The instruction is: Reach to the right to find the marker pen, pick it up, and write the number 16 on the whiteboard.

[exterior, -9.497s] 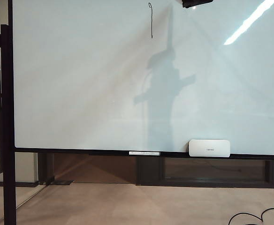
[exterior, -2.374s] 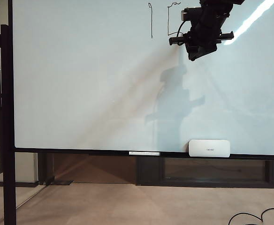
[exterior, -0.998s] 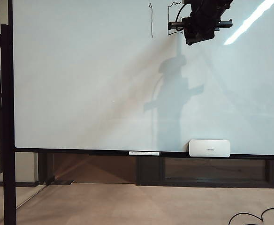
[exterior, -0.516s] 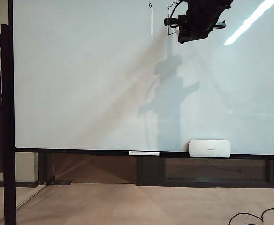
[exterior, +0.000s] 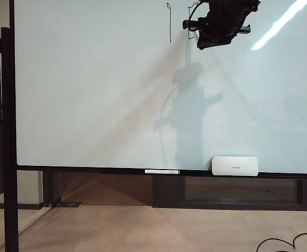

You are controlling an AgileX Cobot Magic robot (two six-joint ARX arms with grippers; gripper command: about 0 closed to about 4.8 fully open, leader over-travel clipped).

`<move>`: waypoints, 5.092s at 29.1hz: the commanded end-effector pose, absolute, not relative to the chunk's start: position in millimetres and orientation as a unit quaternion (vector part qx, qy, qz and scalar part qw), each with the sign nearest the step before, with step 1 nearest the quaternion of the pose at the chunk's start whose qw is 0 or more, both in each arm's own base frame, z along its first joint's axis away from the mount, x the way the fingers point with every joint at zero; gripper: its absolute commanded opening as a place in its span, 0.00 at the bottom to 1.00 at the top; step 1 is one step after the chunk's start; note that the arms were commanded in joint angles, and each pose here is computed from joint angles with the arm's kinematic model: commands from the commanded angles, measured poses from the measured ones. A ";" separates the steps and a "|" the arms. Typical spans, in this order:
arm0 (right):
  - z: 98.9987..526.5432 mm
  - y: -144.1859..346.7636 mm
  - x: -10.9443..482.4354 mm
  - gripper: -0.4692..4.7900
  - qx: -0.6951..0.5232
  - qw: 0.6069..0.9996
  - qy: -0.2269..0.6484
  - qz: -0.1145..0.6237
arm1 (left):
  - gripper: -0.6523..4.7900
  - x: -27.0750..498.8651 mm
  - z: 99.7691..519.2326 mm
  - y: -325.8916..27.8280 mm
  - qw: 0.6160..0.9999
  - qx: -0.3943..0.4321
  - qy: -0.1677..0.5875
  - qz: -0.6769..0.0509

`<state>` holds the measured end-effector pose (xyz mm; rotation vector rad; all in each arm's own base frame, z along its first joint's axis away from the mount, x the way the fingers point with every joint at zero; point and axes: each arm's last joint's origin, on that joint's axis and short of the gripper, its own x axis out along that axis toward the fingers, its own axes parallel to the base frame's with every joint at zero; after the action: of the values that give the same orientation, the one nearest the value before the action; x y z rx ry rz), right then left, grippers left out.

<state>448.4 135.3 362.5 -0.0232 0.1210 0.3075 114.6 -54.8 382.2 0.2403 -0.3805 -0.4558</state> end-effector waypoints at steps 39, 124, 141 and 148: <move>366.3 135.1 450.4 0.09 -0.006 0.989 0.040 0.144 | 0.11 109.5 384.5 -51.9 0.951 0.118 -0.190 -0.214; 403.6 -14.6 -26.0 0.09 -0.141 0.987 0.061 0.056 | 0.11 -128.1 360.6 54.5 0.991 0.049 -0.013 0.120; 350.0 -25.0 -70.4 0.09 -0.026 0.990 0.085 0.106 | 0.11 -105.5 354.7 -15.7 0.998 -0.022 -0.008 0.054; 342.1 -9.0 -26.4 0.09 -0.014 0.989 0.030 0.141 | 0.11 -58.5 351.7 -17.5 0.996 -0.056 -0.056 0.036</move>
<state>-32.5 -11.3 337.6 -0.0430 0.1344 0.2695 -65.5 -17.0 350.5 -0.0957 -0.0756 0.0976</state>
